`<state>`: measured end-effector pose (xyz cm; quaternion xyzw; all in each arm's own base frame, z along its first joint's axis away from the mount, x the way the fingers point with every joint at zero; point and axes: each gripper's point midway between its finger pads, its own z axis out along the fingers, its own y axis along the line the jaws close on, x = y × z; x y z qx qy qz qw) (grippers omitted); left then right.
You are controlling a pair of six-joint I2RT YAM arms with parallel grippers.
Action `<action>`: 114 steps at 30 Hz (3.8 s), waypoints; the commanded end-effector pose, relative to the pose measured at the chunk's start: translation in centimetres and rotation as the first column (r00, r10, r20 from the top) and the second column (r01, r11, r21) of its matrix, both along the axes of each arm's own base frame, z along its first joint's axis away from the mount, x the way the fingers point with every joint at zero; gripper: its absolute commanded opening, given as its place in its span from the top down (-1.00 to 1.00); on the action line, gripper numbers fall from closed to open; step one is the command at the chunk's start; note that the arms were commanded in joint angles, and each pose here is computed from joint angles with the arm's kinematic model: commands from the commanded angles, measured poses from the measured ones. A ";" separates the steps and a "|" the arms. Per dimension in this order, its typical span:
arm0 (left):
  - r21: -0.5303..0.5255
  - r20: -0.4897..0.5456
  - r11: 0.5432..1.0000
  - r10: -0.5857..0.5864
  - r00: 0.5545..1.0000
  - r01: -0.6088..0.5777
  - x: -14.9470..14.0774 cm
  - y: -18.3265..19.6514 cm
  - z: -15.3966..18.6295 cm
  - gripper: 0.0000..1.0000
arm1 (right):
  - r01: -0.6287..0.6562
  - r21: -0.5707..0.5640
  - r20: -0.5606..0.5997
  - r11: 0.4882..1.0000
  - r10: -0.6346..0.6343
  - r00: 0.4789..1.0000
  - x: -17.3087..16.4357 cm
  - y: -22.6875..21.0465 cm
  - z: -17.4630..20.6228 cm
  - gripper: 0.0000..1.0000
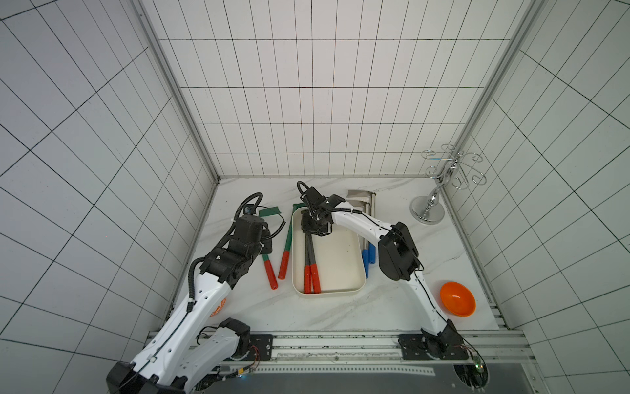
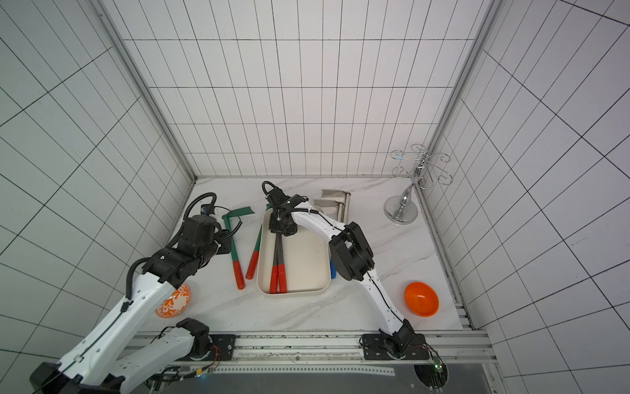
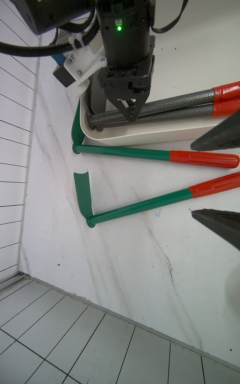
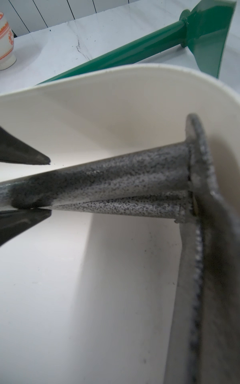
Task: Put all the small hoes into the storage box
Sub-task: Place the hoe in the storage box, then pick up the hoe from the center of the board.
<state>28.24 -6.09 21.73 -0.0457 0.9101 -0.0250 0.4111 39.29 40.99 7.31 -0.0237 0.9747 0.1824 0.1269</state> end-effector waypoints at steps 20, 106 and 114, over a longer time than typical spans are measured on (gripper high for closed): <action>-0.015 0.033 1.000 0.013 0.999 -0.012 -0.1 0.2 0.9 0.04 | 0.032 0.094 0.013 0.995 -0.033 0.999 0.5 1.1 3.2 0.19; 0.076 -0.434 0.966 0.255 0.864 -0.247 13.0 6.1 -15.9 -0.08 | 0.125 -0.065 0.229 0.990 -0.107 0.967 -6.6 -22.3 8.8 0.07; 0.041 -0.436 0.969 0.238 0.868 -0.245 13.4 6.1 -16.8 -0.03 | 0.124 -0.064 0.227 0.990 -0.106 0.968 -6.7 -22.3 8.7 0.07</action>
